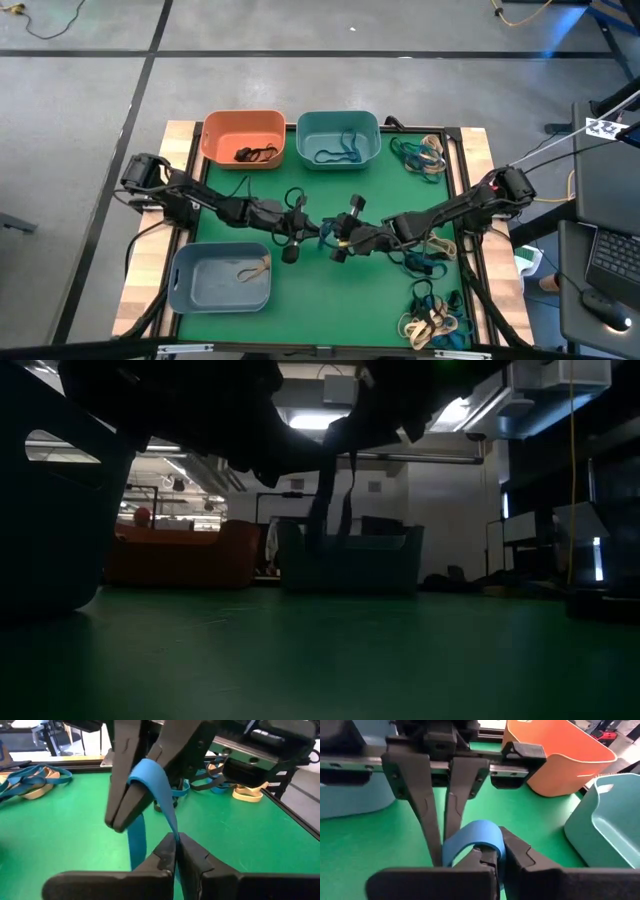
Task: Sort rubber bands into baskets
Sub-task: Put the blue rubber band into the green bin
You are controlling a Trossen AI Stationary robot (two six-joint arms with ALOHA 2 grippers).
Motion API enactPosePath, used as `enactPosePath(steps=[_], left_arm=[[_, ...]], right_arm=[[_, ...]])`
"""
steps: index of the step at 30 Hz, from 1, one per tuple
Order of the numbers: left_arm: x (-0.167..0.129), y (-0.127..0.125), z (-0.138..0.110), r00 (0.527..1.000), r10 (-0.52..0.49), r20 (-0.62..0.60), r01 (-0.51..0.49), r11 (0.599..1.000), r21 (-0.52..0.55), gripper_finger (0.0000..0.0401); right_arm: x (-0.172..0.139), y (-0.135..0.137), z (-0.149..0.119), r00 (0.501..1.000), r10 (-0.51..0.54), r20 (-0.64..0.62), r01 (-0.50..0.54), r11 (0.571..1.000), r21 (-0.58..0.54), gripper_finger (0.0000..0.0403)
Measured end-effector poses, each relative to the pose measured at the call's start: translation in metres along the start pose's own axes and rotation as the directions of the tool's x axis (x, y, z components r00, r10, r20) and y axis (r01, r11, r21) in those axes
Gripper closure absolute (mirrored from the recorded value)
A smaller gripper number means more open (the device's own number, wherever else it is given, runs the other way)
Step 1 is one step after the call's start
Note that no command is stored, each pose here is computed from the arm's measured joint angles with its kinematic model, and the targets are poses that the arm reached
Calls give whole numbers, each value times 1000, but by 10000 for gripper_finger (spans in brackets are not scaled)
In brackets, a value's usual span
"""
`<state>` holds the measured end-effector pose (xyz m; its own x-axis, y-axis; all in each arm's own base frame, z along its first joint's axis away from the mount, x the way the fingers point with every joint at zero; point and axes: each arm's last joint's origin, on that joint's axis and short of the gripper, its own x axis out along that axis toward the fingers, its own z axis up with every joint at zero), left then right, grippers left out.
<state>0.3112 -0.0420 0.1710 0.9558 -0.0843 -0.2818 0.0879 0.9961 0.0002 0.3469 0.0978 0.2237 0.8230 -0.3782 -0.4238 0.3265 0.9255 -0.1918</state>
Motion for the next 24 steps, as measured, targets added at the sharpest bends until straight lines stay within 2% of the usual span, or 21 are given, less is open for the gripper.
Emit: enactPosePath(steps=[3,8,11,13,16,20,24], left_arm=[[0,2,0,1000,18,-2,-18,1000,2,395],[1,14,3,994,107,8,-107,994,15,398],[1,26,5,979,205,16,-205,977,62,397],[1,37,8,946,324,22,-324,938,119,399],[0,54,13,877,480,29,-475,856,203,397],[-2,83,24,817,575,49,-567,785,247,399],[-4,112,41,771,631,86,-631,738,237,397]], right_arm=[[0,-1,0,1000,-18,-1,18,999,-27,372],[-3,-3,-4,999,-32,-43,25,987,-157,301],[-15,-13,-3,994,-46,-102,21,971,-236,262],[-26,-19,-5,986,-53,-160,4,957,-289,243],[-42,-32,-10,962,-86,-260,-11,936,-352,225],[-51,-44,-20,918,-150,-368,-13,914,-405,219],[-46,-55,-40,894,-198,-402,10,906,-423,223]])
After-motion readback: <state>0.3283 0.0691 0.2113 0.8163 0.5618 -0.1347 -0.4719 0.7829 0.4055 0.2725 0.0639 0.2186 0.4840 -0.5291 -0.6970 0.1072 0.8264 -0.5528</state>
